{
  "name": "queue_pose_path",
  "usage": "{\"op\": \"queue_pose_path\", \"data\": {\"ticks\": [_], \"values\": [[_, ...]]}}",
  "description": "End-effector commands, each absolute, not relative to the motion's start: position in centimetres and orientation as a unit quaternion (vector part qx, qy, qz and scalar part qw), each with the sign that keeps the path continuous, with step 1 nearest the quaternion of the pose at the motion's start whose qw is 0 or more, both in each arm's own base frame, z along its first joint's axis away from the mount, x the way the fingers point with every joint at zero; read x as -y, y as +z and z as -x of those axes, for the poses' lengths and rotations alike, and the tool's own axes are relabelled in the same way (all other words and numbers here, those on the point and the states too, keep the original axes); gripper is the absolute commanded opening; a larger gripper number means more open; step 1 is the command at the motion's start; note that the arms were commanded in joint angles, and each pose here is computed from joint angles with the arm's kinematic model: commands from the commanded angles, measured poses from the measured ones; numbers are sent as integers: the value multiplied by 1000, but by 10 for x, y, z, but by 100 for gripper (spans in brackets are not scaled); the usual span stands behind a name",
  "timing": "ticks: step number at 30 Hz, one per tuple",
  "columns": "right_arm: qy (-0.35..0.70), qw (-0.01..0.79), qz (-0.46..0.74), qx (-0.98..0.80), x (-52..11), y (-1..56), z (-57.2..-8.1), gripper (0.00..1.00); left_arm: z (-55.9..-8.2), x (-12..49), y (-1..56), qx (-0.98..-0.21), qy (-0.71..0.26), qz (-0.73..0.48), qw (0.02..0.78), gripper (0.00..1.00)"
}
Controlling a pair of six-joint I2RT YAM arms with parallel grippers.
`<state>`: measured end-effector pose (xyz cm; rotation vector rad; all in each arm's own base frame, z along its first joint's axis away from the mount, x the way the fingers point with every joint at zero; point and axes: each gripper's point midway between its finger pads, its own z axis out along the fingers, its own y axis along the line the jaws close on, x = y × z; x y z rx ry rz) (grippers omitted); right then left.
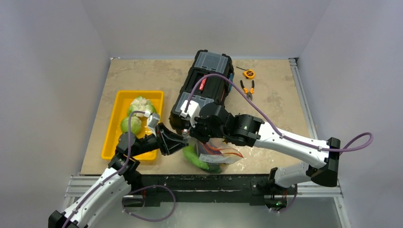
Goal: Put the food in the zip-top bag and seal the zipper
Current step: Zip the zipper food storage bag at the center of the board.
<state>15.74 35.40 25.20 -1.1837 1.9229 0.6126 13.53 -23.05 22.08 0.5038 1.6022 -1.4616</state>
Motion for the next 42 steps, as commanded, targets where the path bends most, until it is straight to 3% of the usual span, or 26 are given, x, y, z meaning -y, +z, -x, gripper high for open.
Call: {"op": "queue_pose_path", "data": {"ticks": [1, 4, 9, 13, 17, 25, 27, 30, 35, 42], "values": [[276, 416, 476, -724, -359, 273, -151, 0, -131, 223, 246, -638, -571, -215, 470, 39], [301, 402, 501, -705, -361, 275, -137, 0, -130, 212, 256, -636, -541, -220, 505, 42], [311, 391, 527, -688, -363, 272, -129, 0, -137, 194, 286, -605, -479, -233, 591, 41], [318, 374, 543, -681, -366, 269, -123, 0, -134, 195, 294, -611, -463, -267, 584, 57], [319, 377, 541, -681, -364, 269, -124, 0, -131, 211, 277, -634, -482, -309, 521, 64], [321, 372, 539, -684, -363, 267, -121, 0, -123, 231, 266, -600, -535, -344, 485, 65], [323, 373, 539, -683, -362, 269, -121, 0, -122, 233, 262, -605, -537, -348, 473, 60], [317, 373, 538, -686, -359, 269, -122, 4, -123, 234, 258, -611, -536, -351, 465, 44], [298, 375, 533, -698, -350, 265, -125, 26, -124, 231, 257, -612, -528, -347, 475, 23], [297, 375, 529, -701, -342, 263, -123, 27, -124, 230, 257, -612, -524, -349, 478, 3]]}}
